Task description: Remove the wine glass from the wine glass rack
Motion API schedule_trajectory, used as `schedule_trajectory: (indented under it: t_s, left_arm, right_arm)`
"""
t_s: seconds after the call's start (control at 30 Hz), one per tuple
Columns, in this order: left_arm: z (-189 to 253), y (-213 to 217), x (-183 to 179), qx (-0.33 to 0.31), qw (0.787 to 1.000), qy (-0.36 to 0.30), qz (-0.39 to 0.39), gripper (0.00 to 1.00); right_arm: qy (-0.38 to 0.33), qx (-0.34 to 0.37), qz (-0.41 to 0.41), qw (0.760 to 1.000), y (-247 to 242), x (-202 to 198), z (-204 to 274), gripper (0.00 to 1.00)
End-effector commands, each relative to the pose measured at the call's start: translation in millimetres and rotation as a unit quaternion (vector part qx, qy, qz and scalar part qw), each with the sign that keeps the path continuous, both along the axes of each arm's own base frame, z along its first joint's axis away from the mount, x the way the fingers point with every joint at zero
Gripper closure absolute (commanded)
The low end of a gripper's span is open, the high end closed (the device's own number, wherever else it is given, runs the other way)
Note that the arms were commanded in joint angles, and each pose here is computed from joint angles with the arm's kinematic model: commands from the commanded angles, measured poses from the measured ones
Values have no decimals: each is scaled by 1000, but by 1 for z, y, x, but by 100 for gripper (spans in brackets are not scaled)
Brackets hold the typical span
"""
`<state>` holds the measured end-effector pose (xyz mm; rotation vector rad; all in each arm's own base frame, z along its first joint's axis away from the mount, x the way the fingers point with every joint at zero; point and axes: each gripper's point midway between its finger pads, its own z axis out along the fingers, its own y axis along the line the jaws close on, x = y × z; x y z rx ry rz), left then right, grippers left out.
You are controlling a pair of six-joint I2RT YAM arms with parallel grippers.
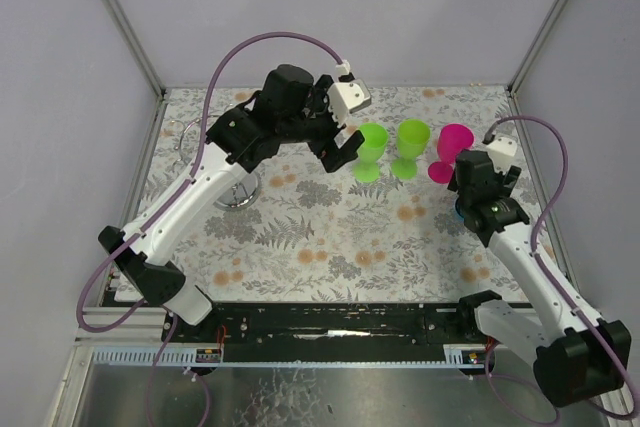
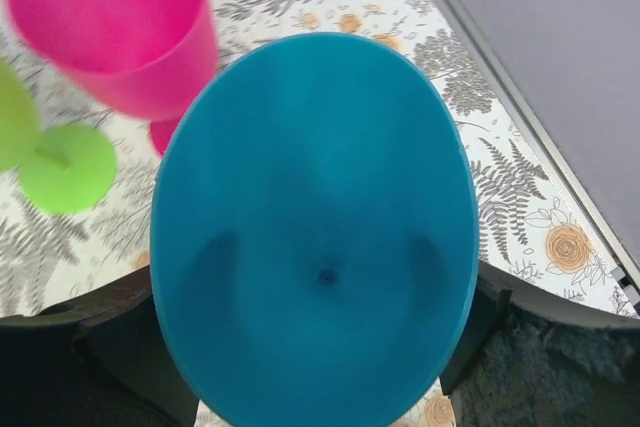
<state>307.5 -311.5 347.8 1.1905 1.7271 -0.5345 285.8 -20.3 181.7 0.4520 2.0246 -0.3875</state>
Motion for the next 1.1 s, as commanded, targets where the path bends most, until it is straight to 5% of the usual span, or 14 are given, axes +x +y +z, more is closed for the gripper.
schedule_trajectory:
  t_s: [0.0,1.07]
  left_arm:
    - [8,2,-8,-21,1000,15,2,0]
    - [-8,20,-14,11,999,36,22,0]
  right_arm:
    - [-41,23,-42,998,-23,25,2,28]
    - [-142,31,14,989,-99,138,-26,24]
